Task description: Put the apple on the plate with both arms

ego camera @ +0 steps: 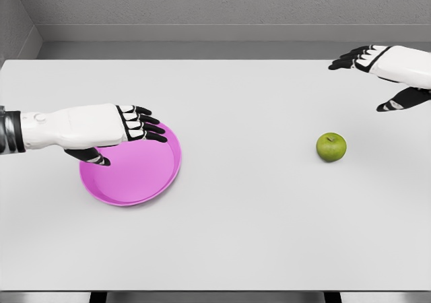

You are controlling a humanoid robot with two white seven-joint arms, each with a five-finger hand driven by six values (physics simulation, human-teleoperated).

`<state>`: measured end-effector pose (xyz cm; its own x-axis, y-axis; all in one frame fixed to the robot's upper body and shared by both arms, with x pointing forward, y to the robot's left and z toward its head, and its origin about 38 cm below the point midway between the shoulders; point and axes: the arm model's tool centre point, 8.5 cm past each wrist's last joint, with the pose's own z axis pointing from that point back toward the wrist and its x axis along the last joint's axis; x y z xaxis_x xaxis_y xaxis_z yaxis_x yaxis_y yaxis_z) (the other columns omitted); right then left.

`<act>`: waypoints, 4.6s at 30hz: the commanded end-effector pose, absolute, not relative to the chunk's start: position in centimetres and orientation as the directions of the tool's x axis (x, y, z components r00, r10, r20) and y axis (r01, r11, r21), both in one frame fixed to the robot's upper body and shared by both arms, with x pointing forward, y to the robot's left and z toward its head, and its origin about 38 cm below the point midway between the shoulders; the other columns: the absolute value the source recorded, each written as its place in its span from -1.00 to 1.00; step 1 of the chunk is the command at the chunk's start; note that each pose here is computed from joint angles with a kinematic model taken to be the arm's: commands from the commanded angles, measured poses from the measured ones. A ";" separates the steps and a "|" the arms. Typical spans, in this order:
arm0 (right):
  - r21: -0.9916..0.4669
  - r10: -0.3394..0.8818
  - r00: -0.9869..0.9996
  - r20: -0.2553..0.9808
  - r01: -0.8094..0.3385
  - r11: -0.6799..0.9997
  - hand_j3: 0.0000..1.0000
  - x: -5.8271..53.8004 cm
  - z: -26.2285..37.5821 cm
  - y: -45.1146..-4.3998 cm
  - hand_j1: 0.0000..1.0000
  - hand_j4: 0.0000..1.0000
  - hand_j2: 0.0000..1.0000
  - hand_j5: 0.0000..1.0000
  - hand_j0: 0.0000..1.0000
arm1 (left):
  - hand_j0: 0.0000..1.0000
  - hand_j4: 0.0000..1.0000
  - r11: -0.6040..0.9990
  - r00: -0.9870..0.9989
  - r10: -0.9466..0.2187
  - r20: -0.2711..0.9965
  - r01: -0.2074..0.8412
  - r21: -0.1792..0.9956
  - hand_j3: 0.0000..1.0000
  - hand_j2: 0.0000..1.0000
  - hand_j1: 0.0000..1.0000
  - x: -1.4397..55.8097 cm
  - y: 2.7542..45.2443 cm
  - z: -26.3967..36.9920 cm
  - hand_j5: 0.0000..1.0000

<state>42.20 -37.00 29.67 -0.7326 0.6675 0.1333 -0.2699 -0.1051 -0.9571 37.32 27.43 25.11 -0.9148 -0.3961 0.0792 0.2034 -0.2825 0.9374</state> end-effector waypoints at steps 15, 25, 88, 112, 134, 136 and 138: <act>-0.938 0.670 -0.696 0.258 -0.347 0.000 1.00 40.7 29.8 -39.6 1.00 1.00 1.00 1.00 1.00 | 1.00 1.00 -0.278 -0.914 -0.397 0.085 0.208 0.938 1.00 1.00 1.00 37.3 27.4 25.1 1.00; -0.878 0.651 -0.655 0.384 -0.477 0.039 1.00 38.9 25.9 -40.0 1.00 1.00 1.00 1.00 1.00 | 1.00 1.00 -0.276 -0.914 -0.396 0.085 0.207 0.939 1.00 1.00 1.00 37.3 27.4 25.1 1.00; -0.765 0.686 -0.537 0.492 -0.643 0.045 1.00 42.9 14.9 -36.4 1.00 1.00 1.00 1.00 1.00 | 1.00 1.00 -0.320 -0.913 -0.399 0.089 0.229 0.919 1.00 1.00 1.00 38.1 27.0 24.4 1.00; -0.765 0.692 -0.535 0.485 -0.643 0.039 0.38 43.1 14.5 -36.3 0.38 0.38 0.38 0.38 0.38 | 1.00 1.00 -0.321 -0.914 -0.397 0.088 0.228 0.919 1.00 1.00 1.00 38.1 26.9 24.4 1.00; -0.821 0.420 -0.751 0.510 -0.570 -0.021 0.00 41.2 18.4 -25.2 0.00 0.00 0.00 0.00 0.00 | 1.00 1.00 -0.321 -0.914 -0.397 0.084 0.224 0.920 1.00 1.00 1.00 38.2 26.9 24.6 1.00; -0.818 0.419 -0.747 0.515 -0.574 -0.018 0.00 41.4 18.2 -24.8 0.00 0.00 0.00 0.00 0.00 | 1.00 1.00 -0.321 -0.914 -0.397 0.084 0.224 0.920 1.00 1.00 1.00 38.2 26.9 24.6 1.00; -0.798 0.401 -0.737 0.544 -0.602 -0.026 0.00 41.5 16.9 -22.9 0.00 0.00 0.00 0.00 0.00 | 1.00 1.00 -0.321 -0.914 -0.397 0.084 0.224 0.920 1.00 1.00 1.00 38.2 26.9 24.6 1.00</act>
<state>41.74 -24.57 17.90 -0.7455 0.4249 0.5135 -0.5773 -0.0266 -0.8161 38.17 26.87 24.52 -0.9155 -0.3943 0.0800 0.2210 -0.3265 0.9190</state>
